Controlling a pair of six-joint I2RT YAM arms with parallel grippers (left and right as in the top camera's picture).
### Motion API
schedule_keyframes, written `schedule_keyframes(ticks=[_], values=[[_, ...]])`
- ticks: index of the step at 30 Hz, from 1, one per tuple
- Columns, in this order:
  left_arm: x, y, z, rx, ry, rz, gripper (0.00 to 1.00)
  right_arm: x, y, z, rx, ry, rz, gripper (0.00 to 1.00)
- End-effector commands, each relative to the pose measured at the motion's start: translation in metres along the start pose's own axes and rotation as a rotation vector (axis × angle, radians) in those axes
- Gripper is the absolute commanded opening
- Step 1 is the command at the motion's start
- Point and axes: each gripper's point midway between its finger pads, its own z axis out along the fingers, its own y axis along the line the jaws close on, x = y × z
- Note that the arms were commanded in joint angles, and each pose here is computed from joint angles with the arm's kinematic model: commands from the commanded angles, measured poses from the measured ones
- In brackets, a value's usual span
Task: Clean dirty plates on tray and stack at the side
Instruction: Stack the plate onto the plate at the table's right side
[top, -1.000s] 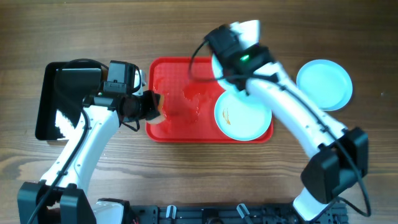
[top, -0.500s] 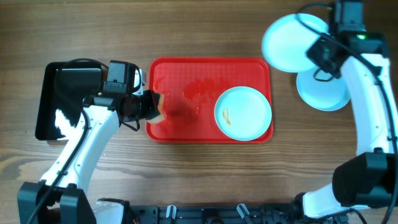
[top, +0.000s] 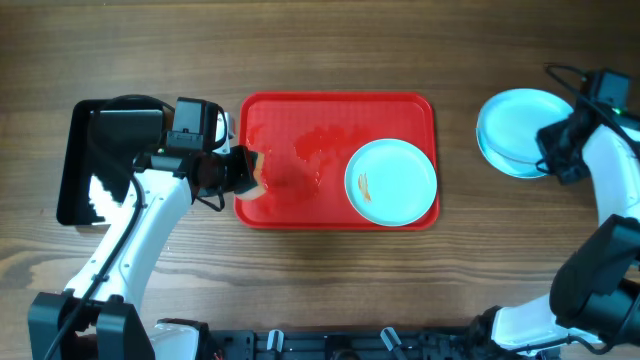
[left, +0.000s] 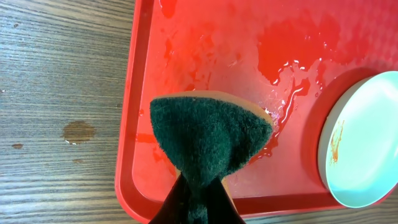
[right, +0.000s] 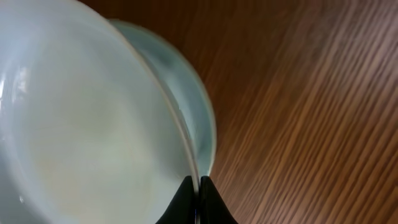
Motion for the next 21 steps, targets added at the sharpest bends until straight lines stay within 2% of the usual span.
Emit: schedule_keyframes(ticks=[1, 9, 21], values=[[0.0, -0.001, 0.003, 0.016, 0.009, 0.01, 0.04, -0.016, -0.008, 0.002, -0.039, 0.008, 0.079, 0.04], [-0.002, -0.001, 0.003, 0.018, 0.002, 0.012, 0.04, -0.028, 0.001, 0.006, -0.107, -0.006, 0.043, 0.04], [-0.002, -0.002, 0.003, 0.019, 0.001, 0.012, 0.04, 0.004, 0.01, 0.055, -0.197, 0.073, -0.022, 0.04]])
